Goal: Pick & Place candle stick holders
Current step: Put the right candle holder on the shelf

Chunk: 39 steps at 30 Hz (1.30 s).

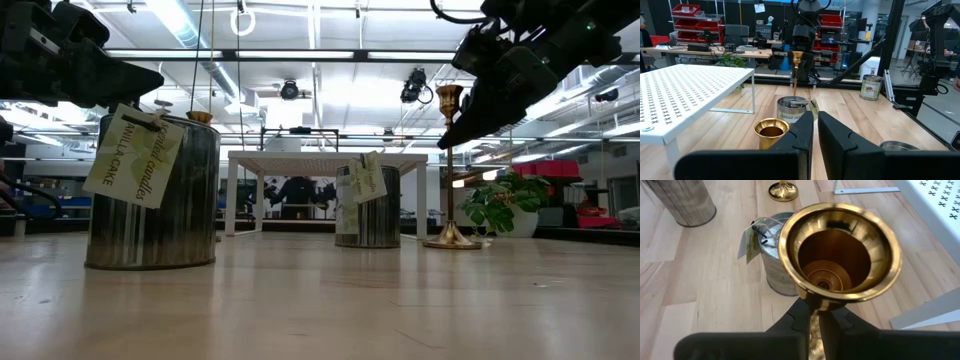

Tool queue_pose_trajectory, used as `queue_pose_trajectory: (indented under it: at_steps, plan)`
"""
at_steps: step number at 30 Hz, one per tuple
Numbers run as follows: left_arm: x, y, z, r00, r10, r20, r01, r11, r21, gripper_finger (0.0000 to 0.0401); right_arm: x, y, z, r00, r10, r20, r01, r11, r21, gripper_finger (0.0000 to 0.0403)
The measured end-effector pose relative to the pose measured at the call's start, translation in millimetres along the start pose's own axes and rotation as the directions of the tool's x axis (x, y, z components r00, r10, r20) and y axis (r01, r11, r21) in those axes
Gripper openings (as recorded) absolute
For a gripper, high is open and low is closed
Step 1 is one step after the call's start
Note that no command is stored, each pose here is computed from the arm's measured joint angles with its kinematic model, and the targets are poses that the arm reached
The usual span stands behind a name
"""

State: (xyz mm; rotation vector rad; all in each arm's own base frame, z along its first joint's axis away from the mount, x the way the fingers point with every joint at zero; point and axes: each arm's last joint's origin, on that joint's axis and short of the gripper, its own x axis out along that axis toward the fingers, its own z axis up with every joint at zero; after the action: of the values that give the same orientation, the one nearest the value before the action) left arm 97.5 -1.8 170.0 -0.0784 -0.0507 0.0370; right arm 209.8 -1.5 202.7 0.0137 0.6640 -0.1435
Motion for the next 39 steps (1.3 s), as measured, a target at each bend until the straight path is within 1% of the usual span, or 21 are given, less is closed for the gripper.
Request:
queue_pose_trajectory:
  at_steps: [11, 18, 25, 34, 39]
  plan:
    - [0, 0, 0, 1.000, 0.000, 0.000, 0.000, 1.000, 0.000, 0.0032, -1, 0, 1, 1.000, 0.000, 0.007, 0.000, 1.000, -0.003, 0.0015]
    - [0, 0, 0, 1.000, 0.000, 0.000, 0.000, 1.000, 0.000, 0.0032, -7, 0, 16, 0.999, 0.002, 0.035, -0.002, 1.000, -0.006, 0.0014]
    - [0, 0, 0, 1.000, 0.000, 0.000, 0.000, 1.000, 0.000, 0.0032, -23, 0, 41, 1.000, 0.004, 0.016, -0.004, 1.000, -0.028, 0.0014]
    - [0, 0, 0, 1.000, 0.000, 0.000, 0.000, 1.000, 0.000, 0.0032, -55, -7, 86, 0.999, -0.008, 0.043, 0.008, 1.000, -0.002, 0.0014]
    - [0, 0, 0, 1.000, 0.000, 0.000, 0.000, 1.000, 0.000, 0.0032, -76, -12, 108, 0.997, 0.017, 0.075, -0.019, 1.000, 0.019, 0.0013]
